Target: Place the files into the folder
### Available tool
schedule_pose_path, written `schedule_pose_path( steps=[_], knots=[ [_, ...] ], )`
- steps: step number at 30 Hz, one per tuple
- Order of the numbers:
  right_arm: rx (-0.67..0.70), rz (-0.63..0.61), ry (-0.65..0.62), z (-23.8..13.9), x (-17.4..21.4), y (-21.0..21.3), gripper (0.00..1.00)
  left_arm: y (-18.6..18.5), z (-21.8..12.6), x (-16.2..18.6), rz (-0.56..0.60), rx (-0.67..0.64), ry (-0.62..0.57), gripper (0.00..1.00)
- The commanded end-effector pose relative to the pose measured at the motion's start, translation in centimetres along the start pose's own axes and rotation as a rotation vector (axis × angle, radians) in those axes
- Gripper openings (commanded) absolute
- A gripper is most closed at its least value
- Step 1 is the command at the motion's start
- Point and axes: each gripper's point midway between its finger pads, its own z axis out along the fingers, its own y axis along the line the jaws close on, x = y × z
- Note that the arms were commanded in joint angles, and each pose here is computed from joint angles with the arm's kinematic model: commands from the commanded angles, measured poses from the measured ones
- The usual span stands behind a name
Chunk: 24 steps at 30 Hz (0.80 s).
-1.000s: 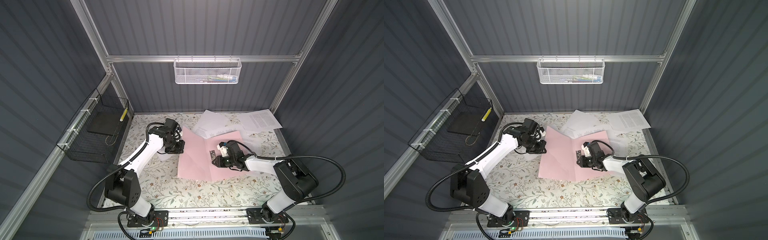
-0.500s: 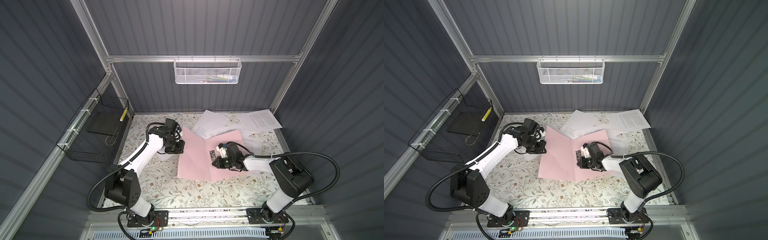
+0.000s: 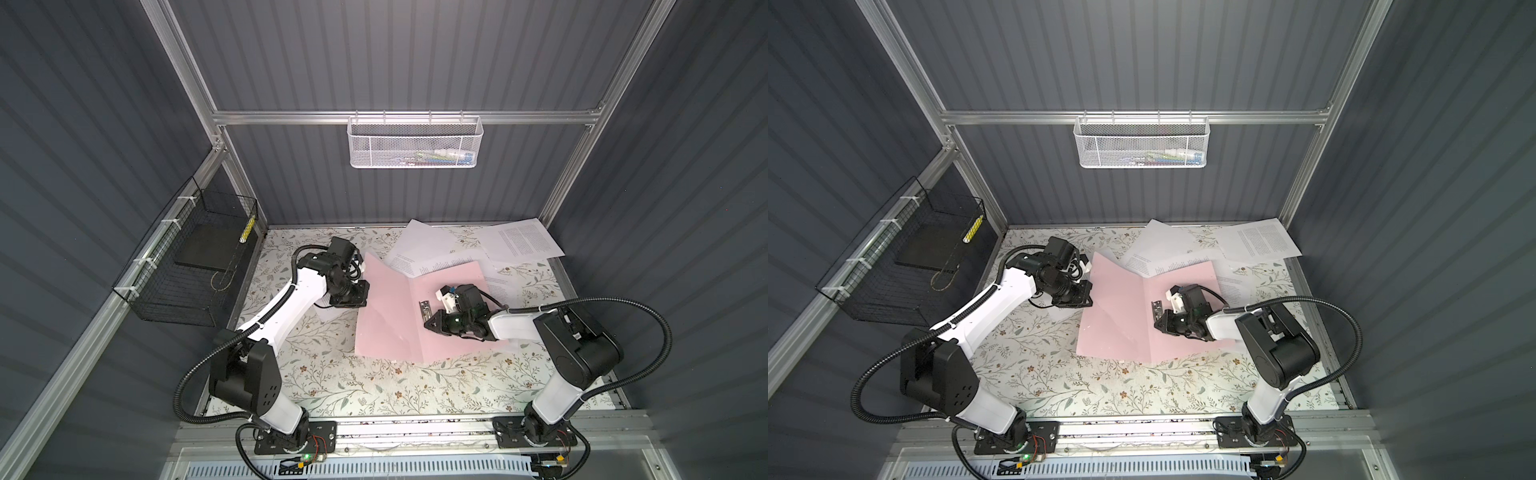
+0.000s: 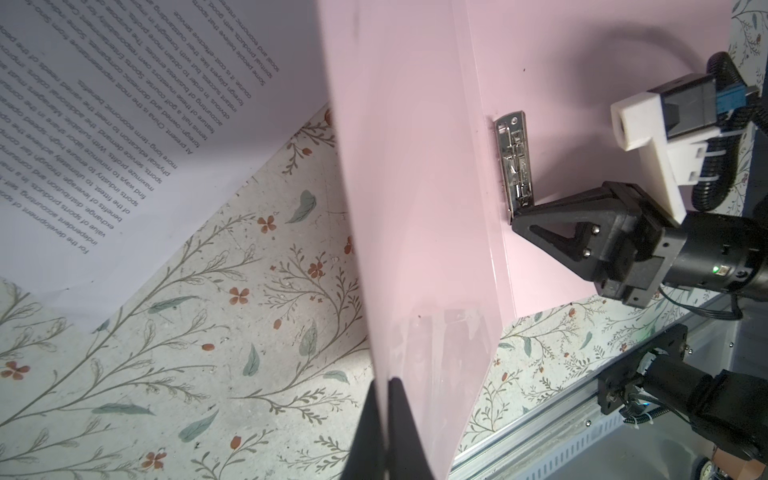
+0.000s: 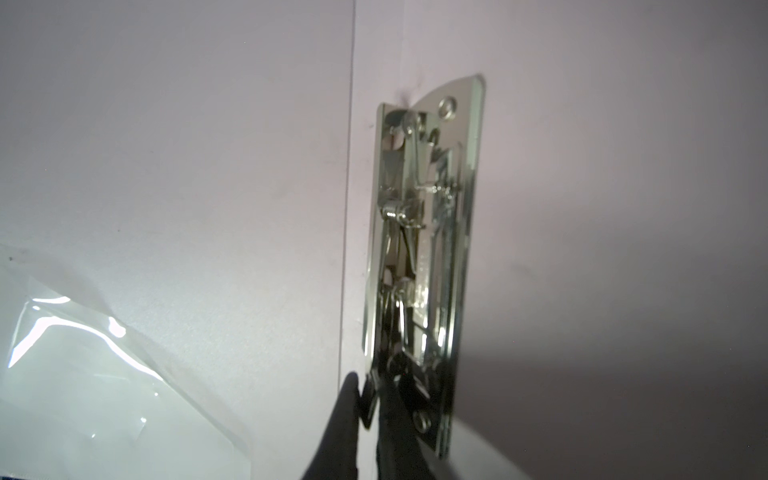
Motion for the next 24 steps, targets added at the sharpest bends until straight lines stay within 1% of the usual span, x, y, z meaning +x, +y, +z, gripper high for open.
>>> schedule_pose_path(
  steps=[1,4,7,9,12,17,24],
  knots=[
    [-0.013,0.019,0.014,0.2,0.6,-0.3,0.10,0.3,-0.4,1.0,0.027,-0.021,0.022,0.00],
    [-0.013,0.020,0.018,0.2,0.8,-0.4,0.07,0.4,-0.4,1.0,0.028,-0.029,0.022,0.00],
    [0.010,0.024,0.020,0.4,0.9,-1.1,0.00,0.8,-0.5,1.0,0.026,-0.051,0.017,0.00],
    [0.028,0.023,0.024,0.7,1.1,-1.7,0.00,1.3,-0.7,1.0,0.021,-0.080,0.011,0.00],
    [0.058,0.038,0.034,1.1,1.7,-2.9,0.00,2.7,-0.9,1.1,0.006,-0.162,0.009,0.00],
    [0.116,0.044,0.040,1.2,2.5,-4.5,0.00,3.9,-1.5,0.9,0.009,-0.240,-0.008,0.00],
    [0.280,0.060,0.077,1.1,3.8,-8.0,0.00,4.5,-1.7,1.1,0.005,-0.274,0.017,0.00]
  ],
)
